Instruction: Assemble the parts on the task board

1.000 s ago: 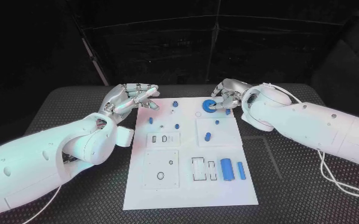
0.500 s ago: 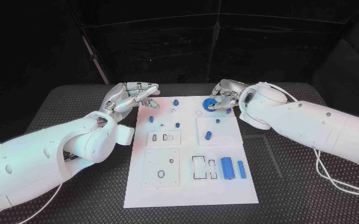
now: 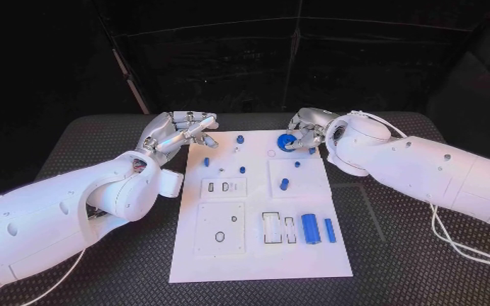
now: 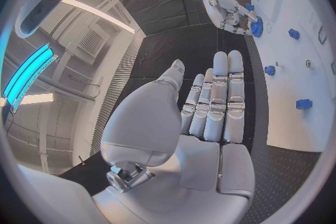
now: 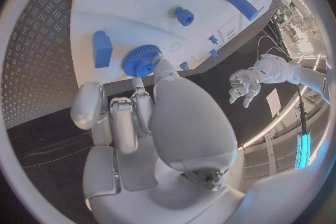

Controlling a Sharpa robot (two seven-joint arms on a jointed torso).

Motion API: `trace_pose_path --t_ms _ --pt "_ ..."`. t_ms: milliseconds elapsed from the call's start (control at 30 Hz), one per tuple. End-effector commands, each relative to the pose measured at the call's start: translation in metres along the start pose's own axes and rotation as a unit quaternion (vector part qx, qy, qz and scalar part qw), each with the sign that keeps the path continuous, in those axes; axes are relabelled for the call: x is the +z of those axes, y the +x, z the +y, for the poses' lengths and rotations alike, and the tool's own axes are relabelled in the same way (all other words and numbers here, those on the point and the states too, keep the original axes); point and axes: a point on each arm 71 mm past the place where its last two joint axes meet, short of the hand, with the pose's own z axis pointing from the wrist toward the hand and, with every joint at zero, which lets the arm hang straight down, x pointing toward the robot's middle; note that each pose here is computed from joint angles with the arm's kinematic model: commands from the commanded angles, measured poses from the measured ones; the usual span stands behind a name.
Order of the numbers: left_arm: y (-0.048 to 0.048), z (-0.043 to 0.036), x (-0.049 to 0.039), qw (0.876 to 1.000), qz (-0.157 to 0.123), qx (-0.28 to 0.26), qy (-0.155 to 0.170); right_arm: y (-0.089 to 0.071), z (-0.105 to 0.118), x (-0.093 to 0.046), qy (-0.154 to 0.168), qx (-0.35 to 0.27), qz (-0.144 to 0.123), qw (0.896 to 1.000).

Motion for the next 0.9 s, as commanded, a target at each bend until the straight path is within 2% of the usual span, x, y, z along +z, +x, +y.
trace_pose_path --t_ms 33,167,267,533,700,900 --pt "0.0014 -0.0011 0.0005 1.000 0.008 -0.002 0.002 0.000 0.002 0.000 -0.003 -0.027 -0.002 1.000" --pt "0.0014 -0.0011 0.0005 1.000 0.008 -0.002 0.002 -0.001 0.004 0.001 -0.007 -0.042 -0.013 0.999" --pt "0.0014 -0.0011 0.0006 1.000 0.008 -0.002 0.002 -0.003 0.009 0.001 -0.014 -0.057 -0.031 0.998" --pt "0.0014 -0.0012 0.0004 1.000 0.009 -0.002 0.002 -0.005 0.022 -0.004 -0.040 -0.058 -0.058 0.996" --pt "0.0015 -0.0013 0.0002 1.000 0.009 -0.002 0.002 -0.006 0.037 -0.010 -0.065 -0.049 -0.072 0.994" --pt "0.0016 -0.0014 0.0001 1.000 0.009 -0.003 0.002 -0.006 0.065 -0.016 -0.100 -0.043 -0.085 0.990"
